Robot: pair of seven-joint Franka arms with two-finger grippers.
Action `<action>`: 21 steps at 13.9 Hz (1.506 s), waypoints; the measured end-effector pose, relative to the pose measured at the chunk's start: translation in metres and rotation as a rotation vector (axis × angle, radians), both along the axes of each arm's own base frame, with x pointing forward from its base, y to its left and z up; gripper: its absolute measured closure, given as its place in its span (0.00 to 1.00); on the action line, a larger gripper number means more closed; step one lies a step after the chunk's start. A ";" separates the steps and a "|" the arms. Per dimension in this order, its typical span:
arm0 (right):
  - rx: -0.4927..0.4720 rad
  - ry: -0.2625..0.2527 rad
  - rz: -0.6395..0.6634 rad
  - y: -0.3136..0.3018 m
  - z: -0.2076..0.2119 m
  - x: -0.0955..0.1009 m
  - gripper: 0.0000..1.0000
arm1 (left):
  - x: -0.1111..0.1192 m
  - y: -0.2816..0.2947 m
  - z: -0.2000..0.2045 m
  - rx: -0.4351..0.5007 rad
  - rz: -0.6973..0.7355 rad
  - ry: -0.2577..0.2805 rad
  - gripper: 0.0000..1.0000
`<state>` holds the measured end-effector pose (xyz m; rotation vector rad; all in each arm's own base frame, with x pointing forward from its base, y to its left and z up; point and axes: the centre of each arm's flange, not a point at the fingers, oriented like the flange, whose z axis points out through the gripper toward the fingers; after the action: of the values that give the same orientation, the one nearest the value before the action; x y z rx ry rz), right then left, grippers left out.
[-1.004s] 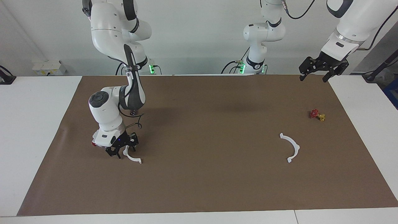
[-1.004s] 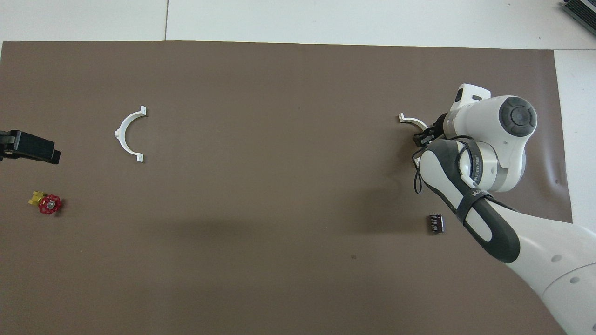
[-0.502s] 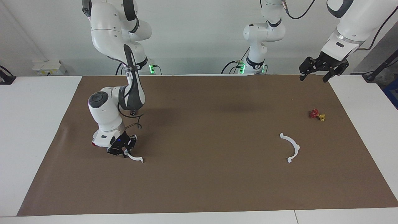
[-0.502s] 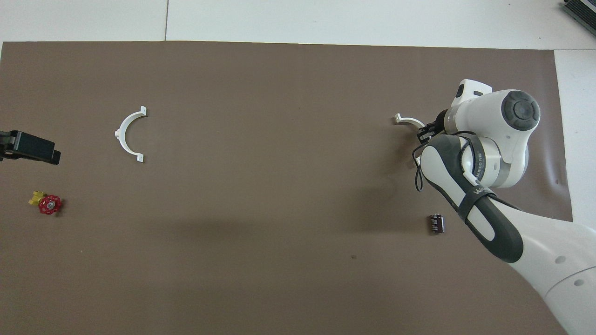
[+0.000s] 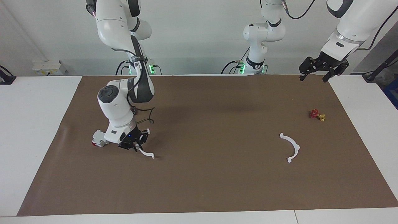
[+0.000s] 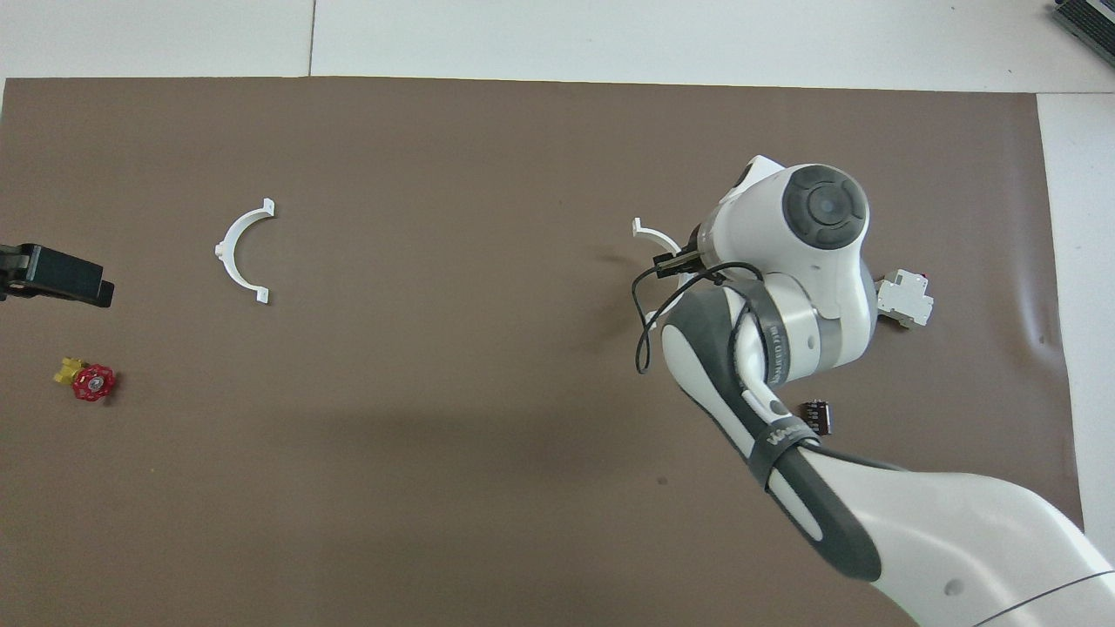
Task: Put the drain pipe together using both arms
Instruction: 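Carry the clamp half with the right gripper toward the mat centre, then place the clamp half with the right gripper while the left gripper grasps the other half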
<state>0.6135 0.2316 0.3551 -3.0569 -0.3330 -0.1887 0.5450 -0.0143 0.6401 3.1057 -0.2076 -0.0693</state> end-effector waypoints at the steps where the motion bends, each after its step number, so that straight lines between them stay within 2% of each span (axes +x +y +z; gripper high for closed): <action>1: -0.006 0.003 -0.044 0.026 -0.001 -0.011 0.79 | 0.000 0.000 0.000 0.000 0.000 0.000 0.00; 4: -0.041 0.001 -0.129 0.082 -0.010 -0.040 0.79 | 0.000 0.000 0.000 0.000 0.000 0.000 0.00; 7: -0.060 -0.006 -0.122 0.101 -0.025 -0.055 0.79 | 0.002 0.007 -0.005 0.001 0.014 -0.007 0.00; 13: -0.028 -0.068 -0.100 0.106 -0.053 -0.058 0.79 | 0.013 0.034 -0.069 0.002 0.065 -0.077 0.00; 21: -0.036 -0.072 -0.091 0.108 -0.061 -0.058 0.79 | 0.054 0.051 -0.184 0.011 0.099 -0.121 0.00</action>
<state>0.5552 0.3396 0.2944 -3.1090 -0.2031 -0.3008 0.5992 0.0371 0.4557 3.1270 -0.0567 0.1205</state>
